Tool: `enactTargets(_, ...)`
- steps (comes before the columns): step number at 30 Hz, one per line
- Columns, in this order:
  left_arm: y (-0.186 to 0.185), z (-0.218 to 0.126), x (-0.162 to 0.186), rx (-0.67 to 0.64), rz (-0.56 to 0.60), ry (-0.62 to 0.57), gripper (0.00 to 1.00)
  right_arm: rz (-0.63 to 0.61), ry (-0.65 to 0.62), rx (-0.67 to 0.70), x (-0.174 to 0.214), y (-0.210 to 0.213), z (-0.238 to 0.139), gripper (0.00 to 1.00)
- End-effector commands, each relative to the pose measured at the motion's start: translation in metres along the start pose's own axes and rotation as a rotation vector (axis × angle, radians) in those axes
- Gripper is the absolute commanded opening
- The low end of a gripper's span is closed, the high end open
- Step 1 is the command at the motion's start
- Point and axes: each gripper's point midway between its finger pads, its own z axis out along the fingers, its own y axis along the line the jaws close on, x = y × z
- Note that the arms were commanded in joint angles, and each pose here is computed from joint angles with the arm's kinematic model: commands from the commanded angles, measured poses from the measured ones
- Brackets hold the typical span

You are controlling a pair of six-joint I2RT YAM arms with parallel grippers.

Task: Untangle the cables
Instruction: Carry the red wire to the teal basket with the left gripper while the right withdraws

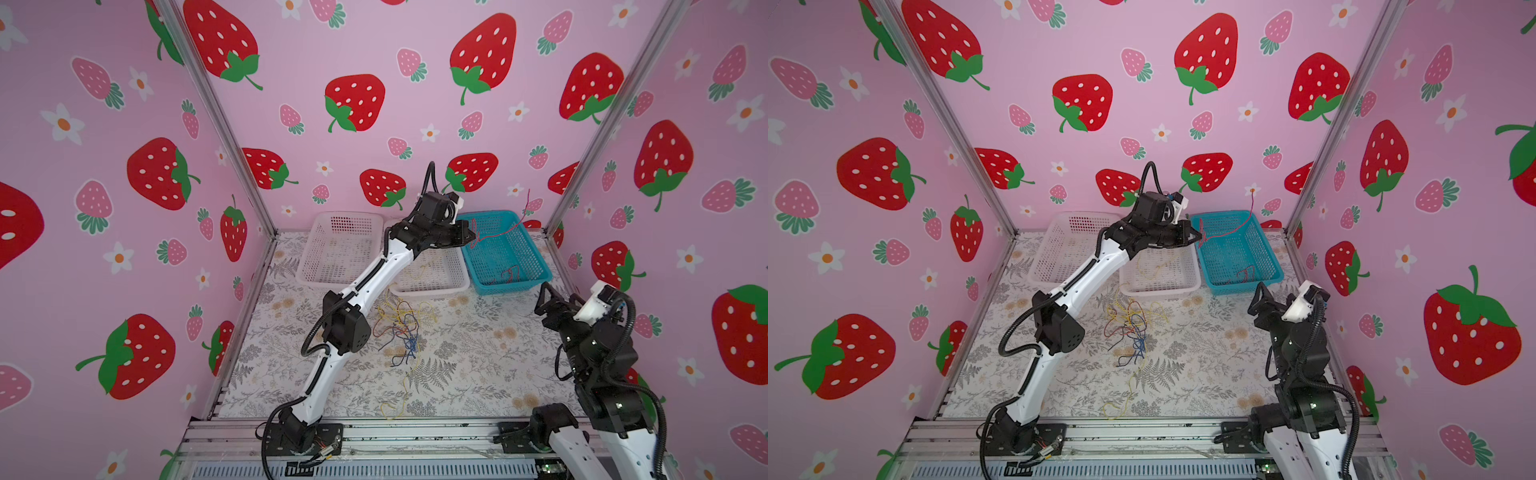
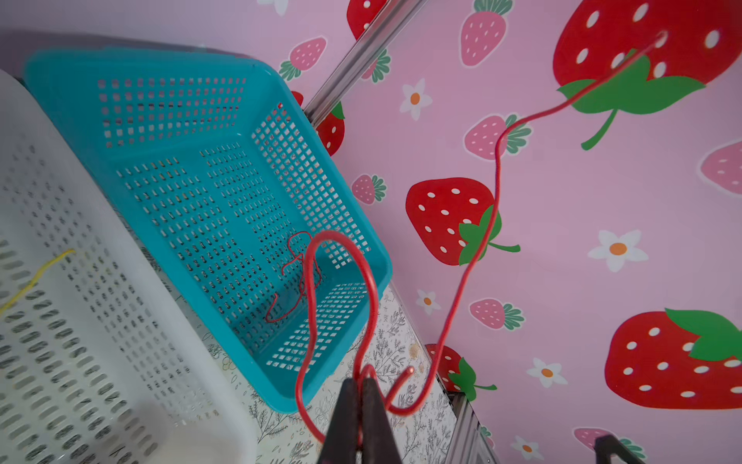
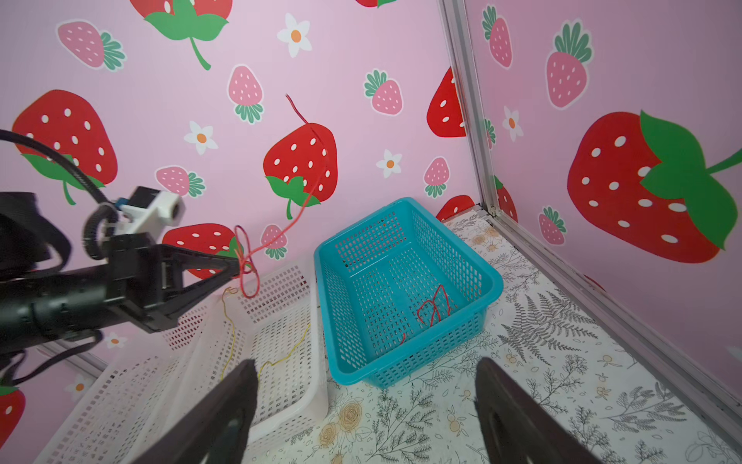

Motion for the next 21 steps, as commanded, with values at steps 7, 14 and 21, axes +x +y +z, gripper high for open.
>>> enactTargets(7, 0.005, 0.066, 0.001, 0.131, -0.159, -0.094, 0.00, -0.037, -0.009, -0.033, -0.009, 0.005, -0.017, 0.86)
enactTargets(14, 0.040, 0.092, 0.022, 0.083, -0.225, -0.073, 0.00, -0.049, -0.007, -0.055, -0.010, 0.008, -0.021, 0.86)
enactTargets(21, 0.038, 0.083, 0.014, 0.052, -0.203, -0.096, 0.03, -0.052, -0.007, -0.061, -0.011, 0.010, -0.020, 0.86)
